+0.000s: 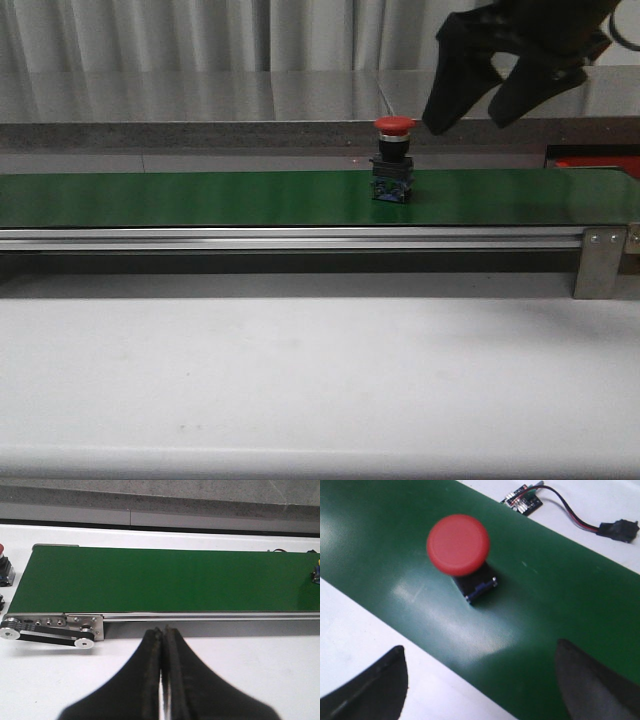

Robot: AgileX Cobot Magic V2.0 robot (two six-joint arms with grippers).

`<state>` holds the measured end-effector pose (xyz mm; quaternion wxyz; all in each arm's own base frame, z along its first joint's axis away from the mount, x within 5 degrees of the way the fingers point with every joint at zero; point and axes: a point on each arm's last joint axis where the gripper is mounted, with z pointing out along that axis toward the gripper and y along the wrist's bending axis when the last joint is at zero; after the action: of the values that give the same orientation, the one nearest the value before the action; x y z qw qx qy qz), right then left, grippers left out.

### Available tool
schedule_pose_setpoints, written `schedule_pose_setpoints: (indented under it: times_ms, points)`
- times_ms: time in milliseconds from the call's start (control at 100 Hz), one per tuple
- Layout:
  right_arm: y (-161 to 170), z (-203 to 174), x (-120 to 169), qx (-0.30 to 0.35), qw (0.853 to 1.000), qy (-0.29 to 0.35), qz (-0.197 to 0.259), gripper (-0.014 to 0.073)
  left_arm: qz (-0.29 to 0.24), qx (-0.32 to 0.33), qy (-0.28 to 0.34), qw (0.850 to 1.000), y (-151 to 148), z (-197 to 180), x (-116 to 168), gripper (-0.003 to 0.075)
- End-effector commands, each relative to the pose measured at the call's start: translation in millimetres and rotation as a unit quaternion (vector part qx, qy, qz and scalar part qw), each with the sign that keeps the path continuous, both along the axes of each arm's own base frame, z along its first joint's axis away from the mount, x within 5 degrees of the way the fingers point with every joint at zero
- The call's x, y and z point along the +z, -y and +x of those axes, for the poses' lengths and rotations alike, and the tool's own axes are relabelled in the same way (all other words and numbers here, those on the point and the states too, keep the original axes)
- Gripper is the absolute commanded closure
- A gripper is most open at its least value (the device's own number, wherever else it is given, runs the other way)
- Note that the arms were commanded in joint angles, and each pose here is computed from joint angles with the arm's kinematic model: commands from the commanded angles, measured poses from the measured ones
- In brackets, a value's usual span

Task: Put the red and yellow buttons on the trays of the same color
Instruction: 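Lower the right gripper onto the red button on the belt and grasp, then carry the red button to the red tray and release it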

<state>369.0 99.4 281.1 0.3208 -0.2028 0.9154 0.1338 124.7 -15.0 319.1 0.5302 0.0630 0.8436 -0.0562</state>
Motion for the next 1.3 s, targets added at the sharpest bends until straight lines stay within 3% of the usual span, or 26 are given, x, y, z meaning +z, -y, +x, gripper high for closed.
schedule_pose_setpoints:
  times_ms: [0, 430, 500, 630, 680, 850, 1030, 1160, 1290]
  points:
    - [-6, 11, 23, 0.002, 0.999, 0.047, 0.013, -0.0002, -0.012, 0.009, 0.051, 0.999, 0, 2, 16, 0.0739]
    - [-14, 46, 8, -0.002, 0.998, 0.055, 0.014, 0.0012, -0.012, 0.009, 0.051, 0.999, 0, 2, 16, 0.0739]
    - [-14, 47, 6, -0.001, 0.999, 0.053, 0.011, 0.0081, -0.012, 0.009, 0.051, 0.999, 0, 2, 16, 0.0739]
    - [-14, 47, 5, 0.001, 0.999, 0.053, 0.006, 0.0354, -0.012, 0.009, 0.051, 0.999, 0, 2, 16, 0.0739]
    - [-13, 47, 7, 0.001, 0.999, 0.053, 0.006, 0.0422, -0.012, 0.009, 0.051, 0.999, 0, 2, 16, 0.0739]
    - [-5, 48, 26, 0.006, 0.999, 0.054, 0.005, 0.0447, -0.012, 0.009, 0.051, 0.999, 0, 2, 16, 0.0739]
    - [39, 49, 69, -0.041, 0.996, 0.074, 0.0, 0.0447, -0.012, 0.009, 0.051, 0.999, 0, 2, 16, 0.0739]
    - [97, 43, 96, -0.114, 0.99, 0.086, -0.005, 0.0447, -0.012, 0.009, 0.051, 0.999, 0, 2, 16, 0.0739]
    - [159, 34, 103, -0.199, 0.976, 0.085, -0.001, 0.0447, -0.012, 0.009, 0.051, 0.999, 0, 2, 16, 0.0739]
